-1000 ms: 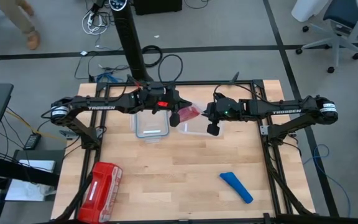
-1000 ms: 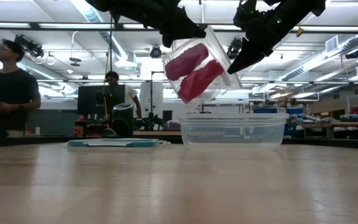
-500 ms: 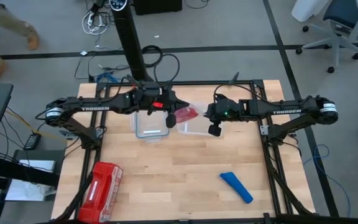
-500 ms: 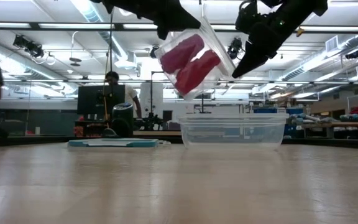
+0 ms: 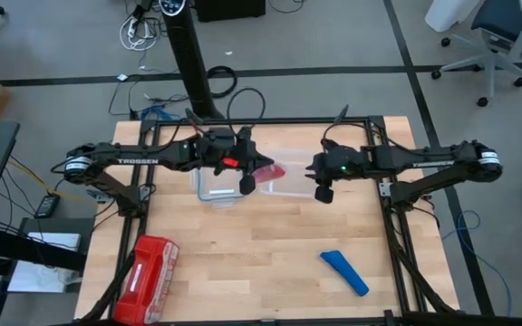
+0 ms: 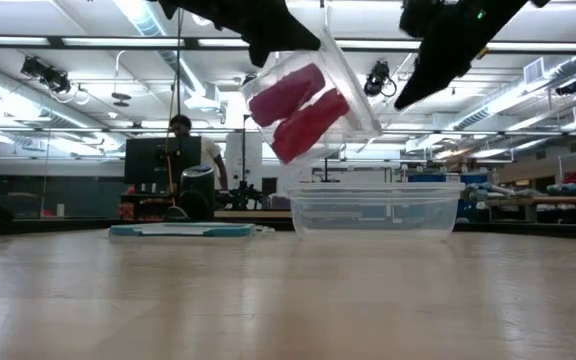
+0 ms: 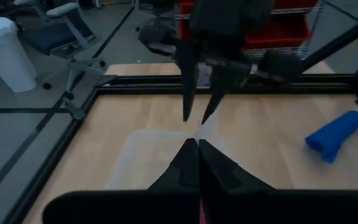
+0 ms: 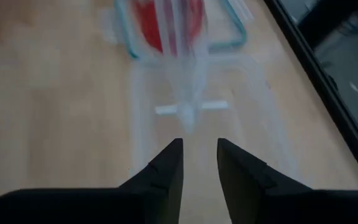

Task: Roll bandage
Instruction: Open the transparent zip bag, then put the blue bandage into the transparent zip bag

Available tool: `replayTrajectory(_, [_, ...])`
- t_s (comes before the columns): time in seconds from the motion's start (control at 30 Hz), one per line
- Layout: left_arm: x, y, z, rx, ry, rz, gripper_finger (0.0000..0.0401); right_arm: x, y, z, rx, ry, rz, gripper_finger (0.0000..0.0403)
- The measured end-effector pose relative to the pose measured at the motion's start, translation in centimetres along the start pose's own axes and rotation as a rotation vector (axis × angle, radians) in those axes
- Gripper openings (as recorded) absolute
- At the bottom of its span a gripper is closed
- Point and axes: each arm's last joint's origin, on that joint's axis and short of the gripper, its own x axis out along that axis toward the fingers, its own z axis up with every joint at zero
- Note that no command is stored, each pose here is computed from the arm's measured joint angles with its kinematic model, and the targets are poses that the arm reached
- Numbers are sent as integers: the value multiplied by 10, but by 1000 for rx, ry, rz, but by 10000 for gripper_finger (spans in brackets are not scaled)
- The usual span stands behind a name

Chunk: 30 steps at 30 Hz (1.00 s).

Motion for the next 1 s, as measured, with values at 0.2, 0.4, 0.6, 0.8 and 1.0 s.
replayTrajectory(0.2, [0, -26, 6, 25, -51, -74, 0, -22, 18, 4, -64, -104, 97, 91])
replayTrajectory(0.4, [0, -45, 6, 44, -47, -57, 0, -30, 35, 8, -77, -177, 157, 85])
replayTrajectory(0.6, [-1, -49, 6, 43, -44, -28, 0, -33, 49, 10, -92, -217, 163, 79])
replayTrajectory(0.8, [0, -47, 5, 19, -42, 33, 0, -22, 62, 11, -166, -224, 102, 75])
replayTrajectory(1.0, [6, -47, 1, 17, -30, 66, 0, -7, 70, 13, -279, -228, -14, 88])
